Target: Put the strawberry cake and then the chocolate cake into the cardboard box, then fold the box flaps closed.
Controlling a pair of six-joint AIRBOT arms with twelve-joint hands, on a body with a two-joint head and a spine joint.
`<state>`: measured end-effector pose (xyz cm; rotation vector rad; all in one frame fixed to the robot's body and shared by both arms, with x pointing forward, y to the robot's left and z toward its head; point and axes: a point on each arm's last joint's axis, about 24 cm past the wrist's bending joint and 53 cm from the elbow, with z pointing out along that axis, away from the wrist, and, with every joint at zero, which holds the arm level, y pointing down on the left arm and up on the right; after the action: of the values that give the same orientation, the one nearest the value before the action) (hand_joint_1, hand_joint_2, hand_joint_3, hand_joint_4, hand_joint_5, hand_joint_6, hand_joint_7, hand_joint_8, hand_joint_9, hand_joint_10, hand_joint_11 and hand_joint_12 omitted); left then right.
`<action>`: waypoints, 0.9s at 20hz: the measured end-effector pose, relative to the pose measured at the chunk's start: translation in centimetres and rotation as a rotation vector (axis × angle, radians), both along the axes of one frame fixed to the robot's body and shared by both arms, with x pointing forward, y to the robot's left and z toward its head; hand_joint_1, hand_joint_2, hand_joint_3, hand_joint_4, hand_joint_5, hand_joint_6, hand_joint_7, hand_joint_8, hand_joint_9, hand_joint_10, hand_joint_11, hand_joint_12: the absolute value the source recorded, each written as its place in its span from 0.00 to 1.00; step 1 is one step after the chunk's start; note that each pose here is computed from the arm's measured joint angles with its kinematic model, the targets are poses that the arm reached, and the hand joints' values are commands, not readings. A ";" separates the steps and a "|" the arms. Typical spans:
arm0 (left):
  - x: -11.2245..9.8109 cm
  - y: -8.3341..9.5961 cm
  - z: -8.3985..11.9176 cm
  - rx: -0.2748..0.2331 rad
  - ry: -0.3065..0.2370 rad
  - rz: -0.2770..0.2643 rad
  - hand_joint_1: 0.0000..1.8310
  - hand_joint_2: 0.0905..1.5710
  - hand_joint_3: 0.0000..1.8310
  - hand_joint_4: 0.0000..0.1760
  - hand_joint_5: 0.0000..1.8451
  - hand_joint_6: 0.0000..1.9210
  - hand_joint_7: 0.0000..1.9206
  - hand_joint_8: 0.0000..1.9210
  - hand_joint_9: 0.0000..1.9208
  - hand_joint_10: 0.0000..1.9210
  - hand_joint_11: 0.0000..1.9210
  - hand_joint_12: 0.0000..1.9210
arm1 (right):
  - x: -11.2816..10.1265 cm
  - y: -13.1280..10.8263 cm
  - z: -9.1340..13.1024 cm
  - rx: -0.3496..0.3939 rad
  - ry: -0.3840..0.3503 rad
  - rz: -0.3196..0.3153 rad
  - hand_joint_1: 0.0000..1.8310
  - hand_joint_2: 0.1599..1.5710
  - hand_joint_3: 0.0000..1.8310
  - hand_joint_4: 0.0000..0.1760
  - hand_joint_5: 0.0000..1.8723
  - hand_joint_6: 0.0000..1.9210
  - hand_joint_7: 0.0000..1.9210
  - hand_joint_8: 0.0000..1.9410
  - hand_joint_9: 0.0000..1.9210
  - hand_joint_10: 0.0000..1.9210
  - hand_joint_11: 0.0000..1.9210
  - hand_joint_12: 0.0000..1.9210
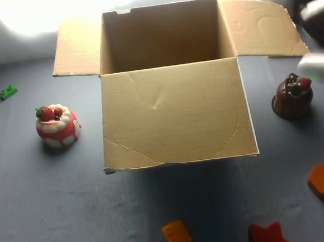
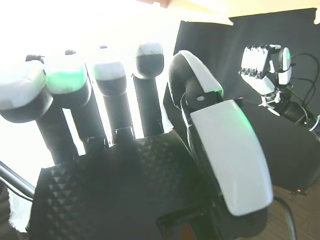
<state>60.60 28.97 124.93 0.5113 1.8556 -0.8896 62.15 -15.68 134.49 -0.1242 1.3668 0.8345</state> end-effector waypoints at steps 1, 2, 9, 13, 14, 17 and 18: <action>0.0 -0.1 0.0 0.002 0.001 -0.004 0.08 0.67 0.01 0.06 0.13 0.00 0.11 0.00 0.13 0.00 0.00 0.42 | 0.0 0.0 0.0 -0.003 -0.003 0.001 0.04 0.70 0.01 0.03 0.09 0.00 0.06 0.00 0.04 0.01 0.00 0.15; 0.0 -0.1 0.0 0.001 0.000 -0.005 0.08 0.67 0.01 0.08 0.12 0.00 0.11 0.00 0.13 0.00 0.00 0.43 | -0.1 0.0 0.1 -0.003 -0.008 0.001 0.05 0.71 0.00 0.00 0.09 0.00 0.06 0.00 0.03 0.01 0.00 0.13; -1.3 -2.3 -0.9 0.048 0.002 -0.068 0.12 0.65 0.00 0.19 0.10 0.00 0.09 0.00 0.11 0.00 0.00 0.42 | 0.0 -0.1 0.0 0.003 -0.001 -0.001 0.10 0.69 0.00 0.01 0.07 0.00 0.05 0.00 0.03 0.00 0.00 0.12; -1.9 -3.2 -1.4 0.086 -0.011 -0.092 0.32 0.62 0.00 0.28 0.08 0.00 0.07 0.00 0.09 0.00 0.00 0.38 | 0.4 -0.7 0.0 0.071 0.042 -0.017 0.24 0.61 0.00 0.09 0.04 0.00 0.04 0.00 0.03 0.00 0.00 0.11; -1.9 -3.3 -1.4 0.087 -0.012 -0.097 0.36 0.62 0.00 0.26 0.06 0.00 0.06 0.00 0.09 0.00 0.00 0.38 | 0.5 -0.8 -0.1 0.075 0.042 -0.018 0.28 0.61 0.00 0.09 0.04 0.00 0.04 0.00 0.03 0.01 0.00 0.11; -2.0 -3.4 -1.5 0.088 -0.011 -0.098 0.39 0.61 0.00 0.26 0.05 0.00 0.05 0.00 0.08 0.00 0.00 0.39 | 0.7 -1.1 -0.3 0.102 0.068 -0.025 0.35 0.62 0.00 0.18 0.04 0.00 0.04 0.00 0.05 0.01 0.00 0.15; -1.9 -3.1 -2.1 0.103 0.004 -0.093 0.40 0.60 0.00 0.25 0.04 0.00 0.04 0.00 0.07 0.00 0.00 0.36 | 0.7 -1.1 -0.2 0.106 0.068 -0.026 0.36 0.61 0.00 0.17 0.04 0.00 0.04 0.00 0.05 0.01 0.00 0.15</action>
<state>58.73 25.89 122.85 0.6651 1.9006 -0.8600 62.83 -16.82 134.26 0.0043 1.3813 0.8944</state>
